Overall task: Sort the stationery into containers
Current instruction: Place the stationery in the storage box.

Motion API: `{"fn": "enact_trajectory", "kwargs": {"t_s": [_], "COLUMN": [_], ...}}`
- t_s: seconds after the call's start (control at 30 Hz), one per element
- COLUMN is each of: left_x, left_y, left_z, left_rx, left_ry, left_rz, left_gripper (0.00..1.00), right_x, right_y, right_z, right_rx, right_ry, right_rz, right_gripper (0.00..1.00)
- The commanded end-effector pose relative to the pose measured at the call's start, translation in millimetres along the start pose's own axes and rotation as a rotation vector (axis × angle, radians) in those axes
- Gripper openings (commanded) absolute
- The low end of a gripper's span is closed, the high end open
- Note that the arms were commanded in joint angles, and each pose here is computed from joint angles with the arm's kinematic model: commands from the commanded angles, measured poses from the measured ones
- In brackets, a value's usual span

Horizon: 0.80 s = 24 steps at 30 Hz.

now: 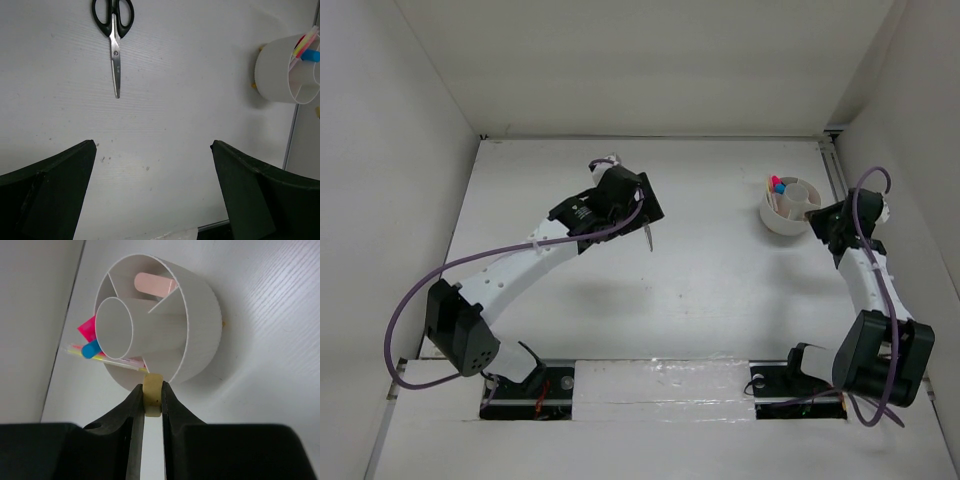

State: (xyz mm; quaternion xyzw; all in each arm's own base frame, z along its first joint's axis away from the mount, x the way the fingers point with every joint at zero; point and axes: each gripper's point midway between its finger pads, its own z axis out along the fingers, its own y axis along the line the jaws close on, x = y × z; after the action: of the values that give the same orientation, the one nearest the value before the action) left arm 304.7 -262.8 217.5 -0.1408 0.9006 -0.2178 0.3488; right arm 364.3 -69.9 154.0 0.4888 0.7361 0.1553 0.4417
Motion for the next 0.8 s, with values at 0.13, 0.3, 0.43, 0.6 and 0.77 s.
{"fn": "enact_trajectory", "kwargs": {"t_s": [0.13,0.3,0.43,0.6,0.77], "left_x": [-1,0,0,6,6], "left_y": [-3,-2,-2,3,0], "left_z": [-3,-1,-1,5,5], "left_rx": [0.031,0.031,0.031,0.017,0.03], "left_ry": [-0.009,-0.009,-0.009,0.001,0.003], "left_rz": [0.027,0.036,0.047,0.051,0.049], "left_gripper": [1.0,1.0,1.0,1.0,1.0], "right_x": [-21,-19,-23,-24,-17], "right_y": [22,22,24,25,21], "right_z": [14,25,28,31,38], "right_rx": [-0.064,-0.066,-0.077,-0.09,-0.084], "right_ry": [-0.061,-0.05,-0.056,-0.065,-0.036], "right_rz": [0.078,0.087,0.1,0.108,0.109], "right_gripper": [0.0,0.0,0.0,0.02,0.13]}}
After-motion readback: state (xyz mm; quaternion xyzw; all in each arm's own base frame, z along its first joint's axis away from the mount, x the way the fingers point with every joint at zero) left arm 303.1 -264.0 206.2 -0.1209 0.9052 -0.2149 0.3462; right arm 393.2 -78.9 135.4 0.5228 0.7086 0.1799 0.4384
